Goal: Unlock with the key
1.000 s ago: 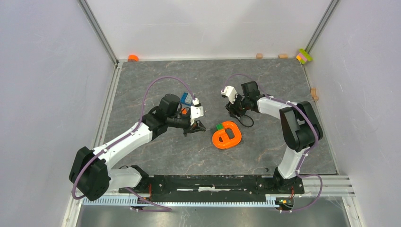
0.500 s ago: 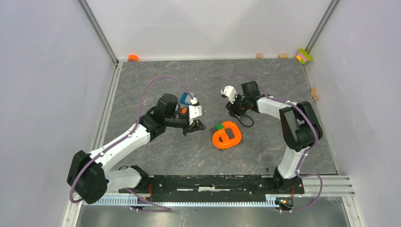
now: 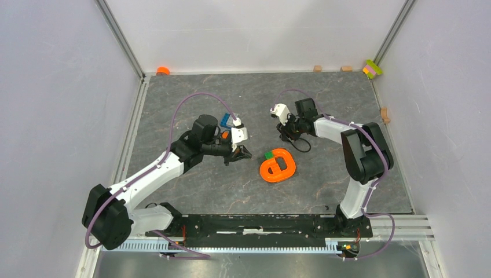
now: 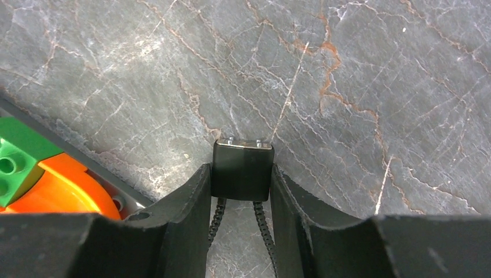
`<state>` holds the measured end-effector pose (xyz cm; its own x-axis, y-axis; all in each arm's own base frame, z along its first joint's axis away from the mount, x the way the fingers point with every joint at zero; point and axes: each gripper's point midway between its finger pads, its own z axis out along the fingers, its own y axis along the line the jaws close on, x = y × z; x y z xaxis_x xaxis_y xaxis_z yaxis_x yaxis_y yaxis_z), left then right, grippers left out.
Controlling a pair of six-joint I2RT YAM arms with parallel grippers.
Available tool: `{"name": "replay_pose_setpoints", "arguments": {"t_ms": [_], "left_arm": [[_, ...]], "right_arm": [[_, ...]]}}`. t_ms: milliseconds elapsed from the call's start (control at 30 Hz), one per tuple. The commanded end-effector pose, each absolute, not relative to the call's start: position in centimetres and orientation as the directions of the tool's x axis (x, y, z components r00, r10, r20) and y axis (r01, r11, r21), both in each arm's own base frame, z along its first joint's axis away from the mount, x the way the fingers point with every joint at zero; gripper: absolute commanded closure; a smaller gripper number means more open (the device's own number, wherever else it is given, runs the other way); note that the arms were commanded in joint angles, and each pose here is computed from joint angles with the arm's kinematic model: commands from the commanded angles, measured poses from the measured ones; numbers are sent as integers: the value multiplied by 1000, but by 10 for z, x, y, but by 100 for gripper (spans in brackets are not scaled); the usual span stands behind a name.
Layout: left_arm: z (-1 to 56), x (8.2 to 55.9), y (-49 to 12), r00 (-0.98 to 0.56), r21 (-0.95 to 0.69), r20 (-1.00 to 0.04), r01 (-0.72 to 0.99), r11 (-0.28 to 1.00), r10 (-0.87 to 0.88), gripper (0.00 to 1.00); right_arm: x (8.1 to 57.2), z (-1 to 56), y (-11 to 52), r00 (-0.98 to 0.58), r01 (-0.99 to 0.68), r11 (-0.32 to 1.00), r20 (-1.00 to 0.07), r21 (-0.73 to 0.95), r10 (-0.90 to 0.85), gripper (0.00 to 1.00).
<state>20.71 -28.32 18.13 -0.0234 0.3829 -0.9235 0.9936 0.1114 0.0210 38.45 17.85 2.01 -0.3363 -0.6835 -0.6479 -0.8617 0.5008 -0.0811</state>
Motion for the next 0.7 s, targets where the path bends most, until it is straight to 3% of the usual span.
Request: {"name": "replay_pose_setpoints", "arguments": {"t_ms": [0,233,400,667], "left_arm": [[192,220,-286,-60,4,-932,984,176,359,98],[190,232,-286,-136,-58,-926,973,225,352,98],[195,231,-287,-176,-106,-928,969,222,328,98],[224,206,-293,-293,-278,-902,956,93,316,98]], "right_arm": [[391,61,193,-235,-885,450,-720,-119,-653,100],[376,154,214,96,-917,260,-801,-301,-591,100],[333,198,226,322,-901,117,-824,-418,-466,100],[263,225,230,533,-828,1,-786,-561,-314,100]]}}
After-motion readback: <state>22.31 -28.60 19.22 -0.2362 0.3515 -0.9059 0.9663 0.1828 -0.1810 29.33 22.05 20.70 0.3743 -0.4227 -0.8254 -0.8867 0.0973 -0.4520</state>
